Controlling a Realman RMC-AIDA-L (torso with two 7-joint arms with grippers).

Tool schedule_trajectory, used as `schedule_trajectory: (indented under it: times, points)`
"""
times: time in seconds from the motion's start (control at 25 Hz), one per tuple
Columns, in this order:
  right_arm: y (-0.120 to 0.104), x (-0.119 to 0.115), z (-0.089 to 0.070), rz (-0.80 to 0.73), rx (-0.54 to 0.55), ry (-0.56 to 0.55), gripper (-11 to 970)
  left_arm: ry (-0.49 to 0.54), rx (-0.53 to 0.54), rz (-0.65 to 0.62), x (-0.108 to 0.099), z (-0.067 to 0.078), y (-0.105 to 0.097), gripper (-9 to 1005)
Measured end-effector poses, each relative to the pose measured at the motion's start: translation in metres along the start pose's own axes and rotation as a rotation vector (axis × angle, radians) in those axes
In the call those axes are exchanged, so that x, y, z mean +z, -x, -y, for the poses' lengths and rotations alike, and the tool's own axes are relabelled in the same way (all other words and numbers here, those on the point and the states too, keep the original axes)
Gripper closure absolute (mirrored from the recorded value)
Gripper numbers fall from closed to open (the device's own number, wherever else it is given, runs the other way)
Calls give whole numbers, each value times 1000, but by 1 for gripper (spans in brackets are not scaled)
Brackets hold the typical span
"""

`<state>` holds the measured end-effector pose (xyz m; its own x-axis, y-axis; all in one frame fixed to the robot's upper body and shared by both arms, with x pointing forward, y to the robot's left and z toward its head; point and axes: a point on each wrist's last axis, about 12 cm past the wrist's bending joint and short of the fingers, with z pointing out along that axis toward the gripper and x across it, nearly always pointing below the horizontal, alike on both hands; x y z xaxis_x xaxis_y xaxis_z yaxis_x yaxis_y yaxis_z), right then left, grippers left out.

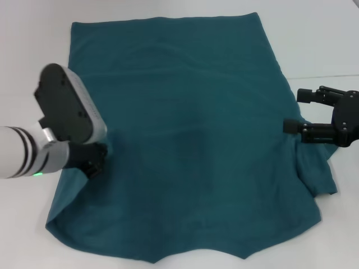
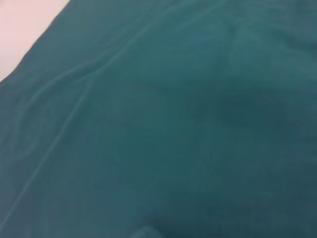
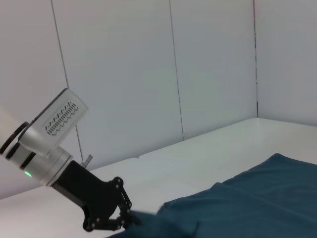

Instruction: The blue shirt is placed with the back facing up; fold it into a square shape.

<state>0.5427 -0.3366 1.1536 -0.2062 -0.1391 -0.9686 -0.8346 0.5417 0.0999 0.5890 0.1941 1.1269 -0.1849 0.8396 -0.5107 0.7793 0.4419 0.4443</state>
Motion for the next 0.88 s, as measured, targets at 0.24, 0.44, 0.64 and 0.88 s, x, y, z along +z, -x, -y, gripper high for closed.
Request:
schedule_trajectory:
  times: [0.24,0.44,0.64,0.88]
  points:
    - [0,0,2,0,-3,-13,12,-12,36,24,2,11,10,935]
    - [0,1,2,-1,-3,-15,12,-18,53,42,1,18,16,892]
    - [0,0,2,-1,-2,-16,13,-19,31,45,1,20,16,736]
    - [0,1,2,-14,45,-11,12,-12,-154,134,-7,4,9,382]
